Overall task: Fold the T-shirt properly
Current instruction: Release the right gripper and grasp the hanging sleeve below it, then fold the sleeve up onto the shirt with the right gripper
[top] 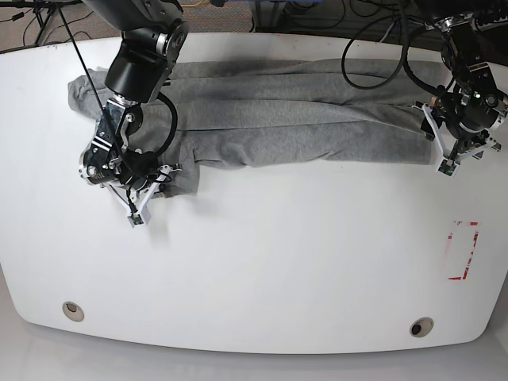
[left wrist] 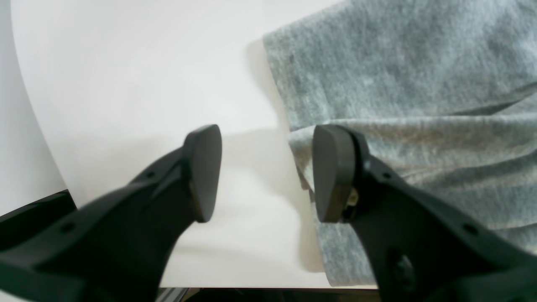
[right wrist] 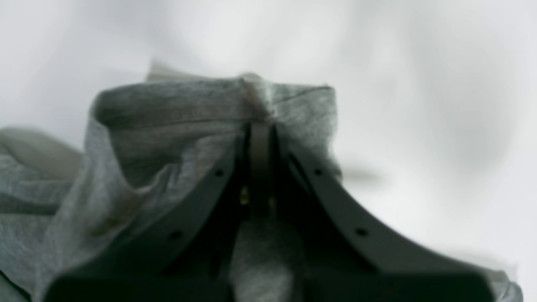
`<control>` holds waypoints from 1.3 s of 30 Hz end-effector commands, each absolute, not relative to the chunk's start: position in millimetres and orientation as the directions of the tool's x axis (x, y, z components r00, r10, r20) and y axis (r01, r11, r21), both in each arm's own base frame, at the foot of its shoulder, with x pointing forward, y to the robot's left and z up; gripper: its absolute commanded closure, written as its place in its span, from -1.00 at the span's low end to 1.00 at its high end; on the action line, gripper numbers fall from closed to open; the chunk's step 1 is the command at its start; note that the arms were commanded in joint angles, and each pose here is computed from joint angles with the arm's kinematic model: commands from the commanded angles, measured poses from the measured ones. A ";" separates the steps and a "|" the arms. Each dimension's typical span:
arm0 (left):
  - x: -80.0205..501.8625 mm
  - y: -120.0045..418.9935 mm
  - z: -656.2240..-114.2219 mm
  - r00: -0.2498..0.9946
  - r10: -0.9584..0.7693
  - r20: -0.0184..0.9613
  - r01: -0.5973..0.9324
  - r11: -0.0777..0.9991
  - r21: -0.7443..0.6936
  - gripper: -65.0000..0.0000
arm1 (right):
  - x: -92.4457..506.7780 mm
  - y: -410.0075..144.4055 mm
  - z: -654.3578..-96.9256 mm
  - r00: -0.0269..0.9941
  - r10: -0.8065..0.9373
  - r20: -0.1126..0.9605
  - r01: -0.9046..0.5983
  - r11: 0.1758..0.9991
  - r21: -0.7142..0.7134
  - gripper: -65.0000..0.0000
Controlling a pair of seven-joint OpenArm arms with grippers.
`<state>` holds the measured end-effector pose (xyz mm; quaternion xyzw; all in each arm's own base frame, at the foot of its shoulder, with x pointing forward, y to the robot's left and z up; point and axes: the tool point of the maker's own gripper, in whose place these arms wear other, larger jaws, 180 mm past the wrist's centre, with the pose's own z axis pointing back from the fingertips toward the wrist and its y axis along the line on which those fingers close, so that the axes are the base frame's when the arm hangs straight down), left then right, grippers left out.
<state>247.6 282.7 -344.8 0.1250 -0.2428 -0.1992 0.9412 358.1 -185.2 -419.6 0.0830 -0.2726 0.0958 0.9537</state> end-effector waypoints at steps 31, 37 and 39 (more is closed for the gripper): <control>263.7 285.4 -329.2 0.774 -0.447 0.448 0.299 0.883 0.363 0.00 | 277.4 -152.9 -311.2 0.667 0.154 0.729 -0.429 0.879 0.207 1.00; 264.0 284.4 -329.4 0.773 -0.447 0.450 0.300 0.883 0.361 0.00 | 241.8 -142.6 -309.7 0.674 0.110 0.730 -0.499 0.797 0.340 1.00; 264.0 284.4 -329.4 0.773 -0.447 0.450 0.300 0.883 0.361 0.00 | 233.0 -141.4 -308.2 0.678 0.101 0.728 -0.513 0.775 0.370 1.00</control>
